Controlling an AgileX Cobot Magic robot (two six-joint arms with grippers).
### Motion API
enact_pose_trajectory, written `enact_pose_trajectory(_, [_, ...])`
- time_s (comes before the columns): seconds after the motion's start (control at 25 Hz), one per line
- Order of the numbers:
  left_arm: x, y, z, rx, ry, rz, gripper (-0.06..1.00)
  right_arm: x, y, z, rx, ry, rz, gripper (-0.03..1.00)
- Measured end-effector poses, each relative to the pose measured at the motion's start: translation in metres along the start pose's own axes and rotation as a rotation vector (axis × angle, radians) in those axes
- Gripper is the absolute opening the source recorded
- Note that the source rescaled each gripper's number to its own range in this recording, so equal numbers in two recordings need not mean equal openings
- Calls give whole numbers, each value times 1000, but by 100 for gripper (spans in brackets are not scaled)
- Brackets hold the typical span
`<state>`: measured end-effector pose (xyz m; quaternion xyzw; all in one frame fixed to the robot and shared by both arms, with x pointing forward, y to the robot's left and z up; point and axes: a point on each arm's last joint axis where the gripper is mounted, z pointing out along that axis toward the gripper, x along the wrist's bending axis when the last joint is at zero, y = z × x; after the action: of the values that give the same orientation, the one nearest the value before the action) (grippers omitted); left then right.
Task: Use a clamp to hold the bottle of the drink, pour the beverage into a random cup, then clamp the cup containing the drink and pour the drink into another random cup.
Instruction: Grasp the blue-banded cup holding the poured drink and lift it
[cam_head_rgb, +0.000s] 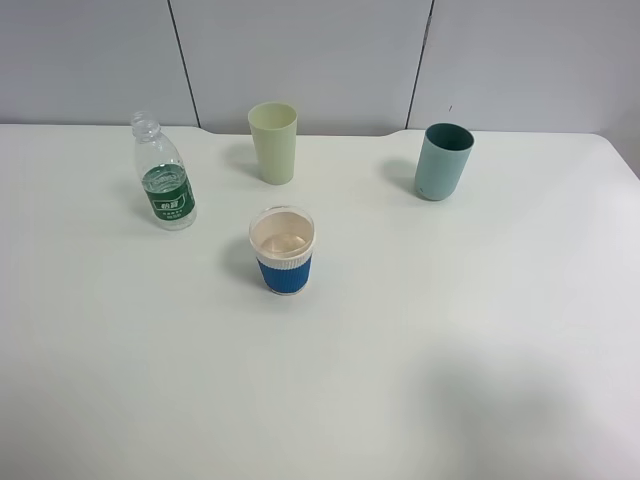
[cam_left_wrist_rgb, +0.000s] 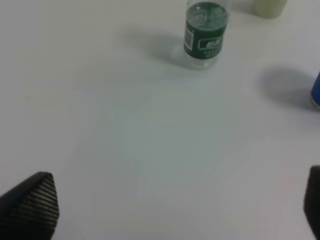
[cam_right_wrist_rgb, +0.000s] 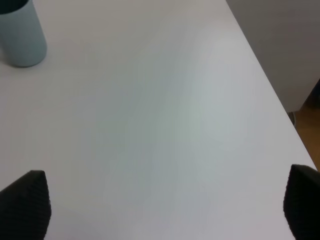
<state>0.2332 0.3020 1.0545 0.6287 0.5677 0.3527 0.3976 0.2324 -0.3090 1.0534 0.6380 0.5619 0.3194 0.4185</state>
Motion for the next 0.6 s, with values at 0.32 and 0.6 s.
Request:
enact_pose_trajectory(0.32, [0,0,0,0,0,-1,100,0,0,0,0,0,0,79])
enact_pose_trajectory(0.6, [0,0,0,0,0,-1,100,0,0,0,0,0,0,79])
